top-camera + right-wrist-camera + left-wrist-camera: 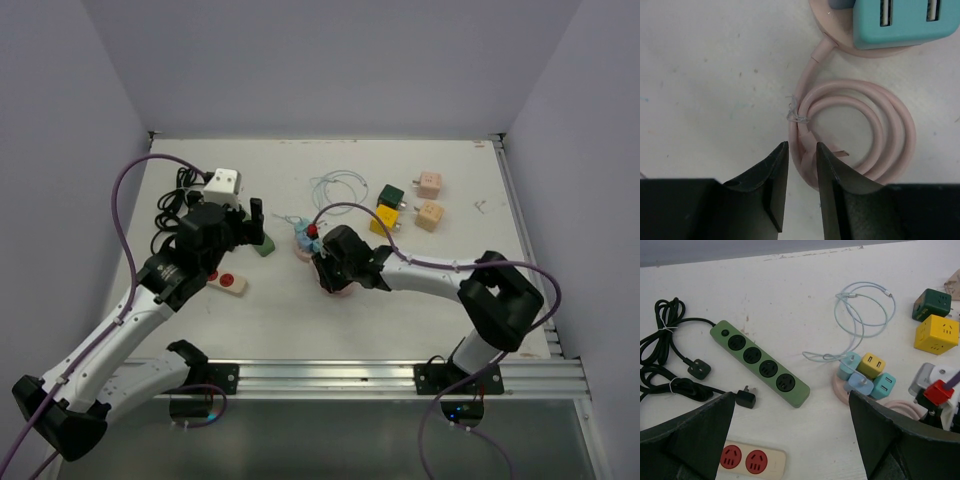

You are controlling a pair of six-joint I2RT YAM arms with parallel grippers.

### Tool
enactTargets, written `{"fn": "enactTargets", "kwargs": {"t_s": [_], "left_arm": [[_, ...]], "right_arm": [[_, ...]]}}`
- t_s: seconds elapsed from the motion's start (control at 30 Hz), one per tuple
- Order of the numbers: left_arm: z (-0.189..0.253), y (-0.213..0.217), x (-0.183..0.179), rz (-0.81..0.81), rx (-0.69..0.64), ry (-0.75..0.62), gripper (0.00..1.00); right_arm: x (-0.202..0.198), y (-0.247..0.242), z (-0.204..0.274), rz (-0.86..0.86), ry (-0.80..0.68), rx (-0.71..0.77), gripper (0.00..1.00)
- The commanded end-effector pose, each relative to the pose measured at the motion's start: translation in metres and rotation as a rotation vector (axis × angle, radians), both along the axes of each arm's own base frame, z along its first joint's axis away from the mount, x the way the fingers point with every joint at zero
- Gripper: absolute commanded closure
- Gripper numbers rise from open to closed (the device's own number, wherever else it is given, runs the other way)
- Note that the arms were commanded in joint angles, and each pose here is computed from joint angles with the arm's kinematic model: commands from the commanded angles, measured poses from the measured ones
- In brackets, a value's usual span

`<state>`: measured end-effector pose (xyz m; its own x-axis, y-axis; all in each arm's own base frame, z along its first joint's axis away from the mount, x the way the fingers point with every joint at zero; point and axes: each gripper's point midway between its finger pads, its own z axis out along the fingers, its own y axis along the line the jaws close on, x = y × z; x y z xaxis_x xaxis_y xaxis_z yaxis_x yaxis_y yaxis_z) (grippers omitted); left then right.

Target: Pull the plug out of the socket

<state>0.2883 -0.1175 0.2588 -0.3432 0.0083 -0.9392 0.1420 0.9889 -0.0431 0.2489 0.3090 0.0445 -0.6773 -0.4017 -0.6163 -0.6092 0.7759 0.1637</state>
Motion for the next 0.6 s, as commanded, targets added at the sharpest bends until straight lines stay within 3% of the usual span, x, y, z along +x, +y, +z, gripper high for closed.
{"fn": "enactTargets", "kwargs": {"t_s": [0.0, 0.07, 0.2, 0.57], "left_arm": [[-0.006, -0.005, 0.000, -0.018, -0.012, 0.023, 0.00], [-0.007, -0.009, 0.000, -0.036, -0.023, 0.031, 0.00], [-0.011, -0.021, -0.002, -0.067, -0.086, 0.062, 0.00], [-0.046, -0.060, -0.001, -0.190, -0.209, 0.114, 0.00]], "right_arm": [[-0.029, -0.004, 0.019, 0.007, 0.043, 0.088, 0.67], [-0.030, -0.007, 0.028, -0.004, 0.021, 0.105, 0.50], [-0.024, -0.009, 0.054, -0.017, -0.048, 0.147, 0.36], [0.008, -0.013, 0.090, 0.020, -0.216, 0.128, 0.25]]}}
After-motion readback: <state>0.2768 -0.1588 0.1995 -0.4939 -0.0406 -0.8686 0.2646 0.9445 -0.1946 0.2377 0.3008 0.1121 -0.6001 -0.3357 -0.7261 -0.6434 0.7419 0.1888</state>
